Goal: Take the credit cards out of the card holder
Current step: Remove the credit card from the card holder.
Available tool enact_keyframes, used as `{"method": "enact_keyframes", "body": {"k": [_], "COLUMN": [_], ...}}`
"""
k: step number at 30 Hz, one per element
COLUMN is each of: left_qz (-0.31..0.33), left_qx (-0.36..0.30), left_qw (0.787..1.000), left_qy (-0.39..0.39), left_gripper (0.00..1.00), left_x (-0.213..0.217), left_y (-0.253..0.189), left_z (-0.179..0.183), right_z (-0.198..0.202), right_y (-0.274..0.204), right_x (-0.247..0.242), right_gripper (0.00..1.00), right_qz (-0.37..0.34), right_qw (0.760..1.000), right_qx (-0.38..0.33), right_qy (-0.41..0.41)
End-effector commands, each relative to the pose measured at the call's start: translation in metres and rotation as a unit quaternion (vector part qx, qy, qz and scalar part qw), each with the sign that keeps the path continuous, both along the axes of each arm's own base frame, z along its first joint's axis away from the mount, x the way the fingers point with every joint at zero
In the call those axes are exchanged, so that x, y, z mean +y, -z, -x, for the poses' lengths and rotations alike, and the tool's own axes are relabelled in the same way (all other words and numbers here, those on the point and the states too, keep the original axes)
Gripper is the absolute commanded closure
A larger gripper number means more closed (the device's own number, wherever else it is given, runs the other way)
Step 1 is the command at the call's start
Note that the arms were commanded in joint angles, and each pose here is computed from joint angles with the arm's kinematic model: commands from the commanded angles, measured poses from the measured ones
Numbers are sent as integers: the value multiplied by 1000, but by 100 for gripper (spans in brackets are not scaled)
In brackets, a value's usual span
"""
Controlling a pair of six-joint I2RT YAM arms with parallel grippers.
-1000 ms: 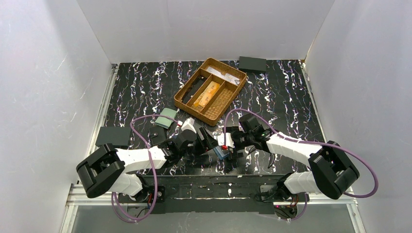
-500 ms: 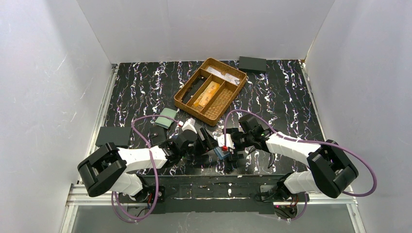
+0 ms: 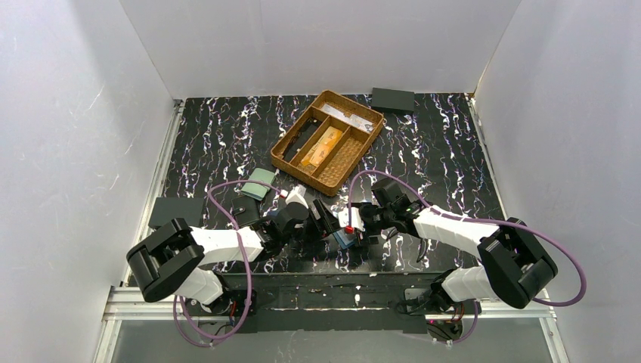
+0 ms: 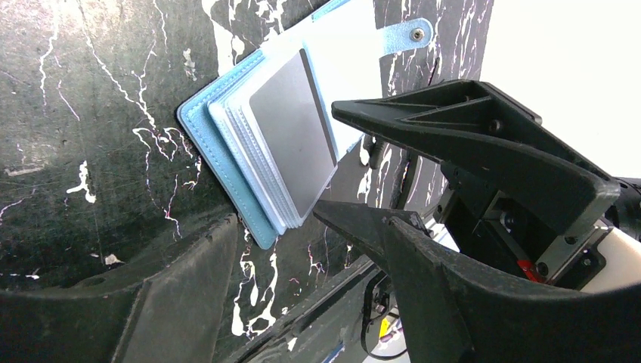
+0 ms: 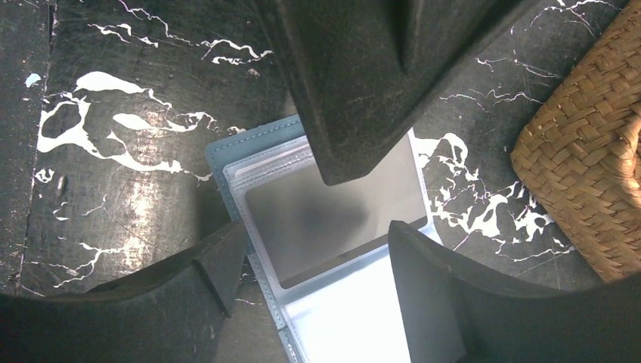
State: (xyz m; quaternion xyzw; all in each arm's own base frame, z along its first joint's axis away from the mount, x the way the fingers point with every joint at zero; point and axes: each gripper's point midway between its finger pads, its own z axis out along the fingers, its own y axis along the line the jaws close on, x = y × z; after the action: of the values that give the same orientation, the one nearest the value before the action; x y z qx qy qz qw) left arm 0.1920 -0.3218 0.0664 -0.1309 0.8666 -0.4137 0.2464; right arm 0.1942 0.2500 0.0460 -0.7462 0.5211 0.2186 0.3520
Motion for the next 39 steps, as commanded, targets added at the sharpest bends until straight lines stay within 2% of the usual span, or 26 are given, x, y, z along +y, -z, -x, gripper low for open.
{"method": "enact_keyframes", "body": {"k": [1, 14, 28, 39], "left_qz": [16, 30, 68, 84], "left_qx": [-5, -2, 0, 3], "left_qw": [1000, 1000, 998, 996], "left_qy": [-2, -3, -10, -19], "left_gripper": [30, 30, 31, 41], "left_x": [-6, -11, -27, -31], "left_y": [-7, -8, -13, -10], "left_z": [-5, -6, -16, -25], "right_z": [-6, -7, -8, -9], "right_y": [-16, -22, -26, -26], "right_x": [8, 8, 7, 6], "right_gripper": [26, 42, 47, 52], "right_qz": [-19, -24, -30, -30], "right_qw": [1000, 1000, 999, 999], "right_qx": [-15, -16, -12, -7], "right_qy": [2, 9, 15, 18]}}
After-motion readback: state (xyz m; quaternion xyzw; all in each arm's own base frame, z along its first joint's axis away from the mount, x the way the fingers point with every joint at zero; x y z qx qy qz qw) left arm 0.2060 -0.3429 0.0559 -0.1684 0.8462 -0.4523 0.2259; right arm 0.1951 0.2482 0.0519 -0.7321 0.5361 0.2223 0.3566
